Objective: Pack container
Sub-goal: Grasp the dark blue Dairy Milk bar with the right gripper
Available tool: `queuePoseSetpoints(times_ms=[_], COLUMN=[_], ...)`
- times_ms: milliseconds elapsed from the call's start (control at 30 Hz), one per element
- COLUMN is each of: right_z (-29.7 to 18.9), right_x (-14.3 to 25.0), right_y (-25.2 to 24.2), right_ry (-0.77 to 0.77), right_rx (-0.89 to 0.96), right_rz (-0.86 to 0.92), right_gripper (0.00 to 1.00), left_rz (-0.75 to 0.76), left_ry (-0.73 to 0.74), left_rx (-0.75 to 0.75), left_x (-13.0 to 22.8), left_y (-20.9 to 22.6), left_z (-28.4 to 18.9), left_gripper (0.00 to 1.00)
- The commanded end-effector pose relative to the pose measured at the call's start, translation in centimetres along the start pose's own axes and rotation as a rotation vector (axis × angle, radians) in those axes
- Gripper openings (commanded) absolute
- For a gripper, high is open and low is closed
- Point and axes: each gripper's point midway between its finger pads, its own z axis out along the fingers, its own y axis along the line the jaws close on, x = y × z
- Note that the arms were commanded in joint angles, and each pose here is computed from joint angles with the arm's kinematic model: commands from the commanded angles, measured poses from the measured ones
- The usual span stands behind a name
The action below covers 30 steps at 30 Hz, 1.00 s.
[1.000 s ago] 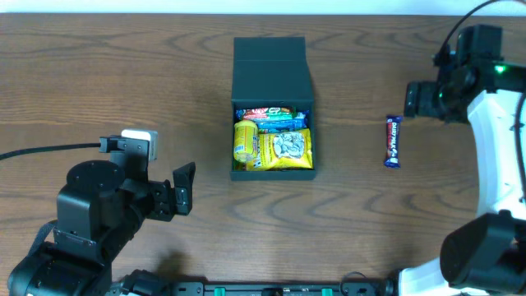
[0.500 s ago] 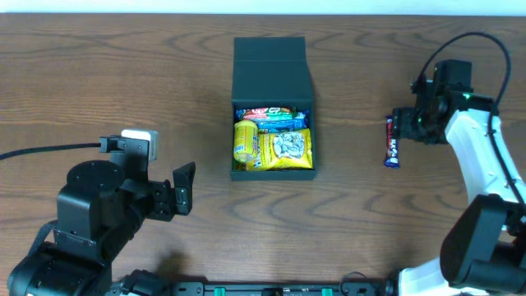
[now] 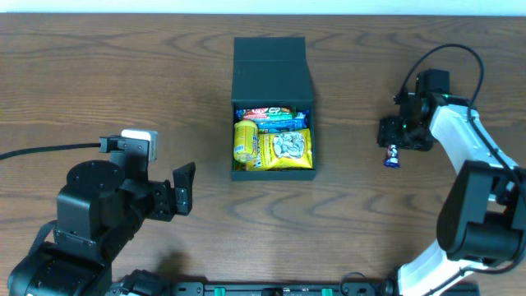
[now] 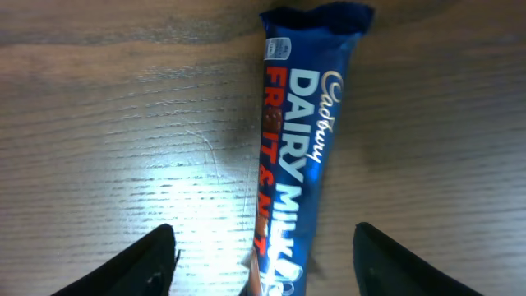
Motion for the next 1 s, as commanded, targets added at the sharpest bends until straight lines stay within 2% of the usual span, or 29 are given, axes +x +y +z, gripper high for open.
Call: queuePoseSetpoints(times_ms=[0, 233, 800, 833, 967], right_z=[0.9, 2.3, 4.3, 4.3, 4.3], right_x=[0.3, 0.7, 1.6, 1.5, 1.5], right_y=[0.3, 0.2, 0.0, 0.0, 0.0], right_ry=[0.018, 0.052, 0.102, 0.101, 0.098], right_rx=[-0.004, -0.001, 0.004, 0.004, 0.005], right_rz=[-0.009, -0.007, 0.001, 0.003, 0.004], right_gripper=[0.67, 0.58, 0.56, 0.54, 0.36], left_rz=[0.006, 0.009, 0.009, 0.009, 0.009], left_ry=[-0.024, -0.028, -0.032, -0.032, -0.032], left_rx=[-0.003, -0.019, -0.020, -0.020, -0.020], left_x=[-0.7, -0.8, -0.9, -0.9, -0.9], left_y=[0.0, 0.3, 0.3, 0.3, 0.3], left_z=[-0.5, -0.5, -0.5, -0.5, -0.5], left_gripper=[0.95, 0.95, 0.95, 0.95, 0.95])
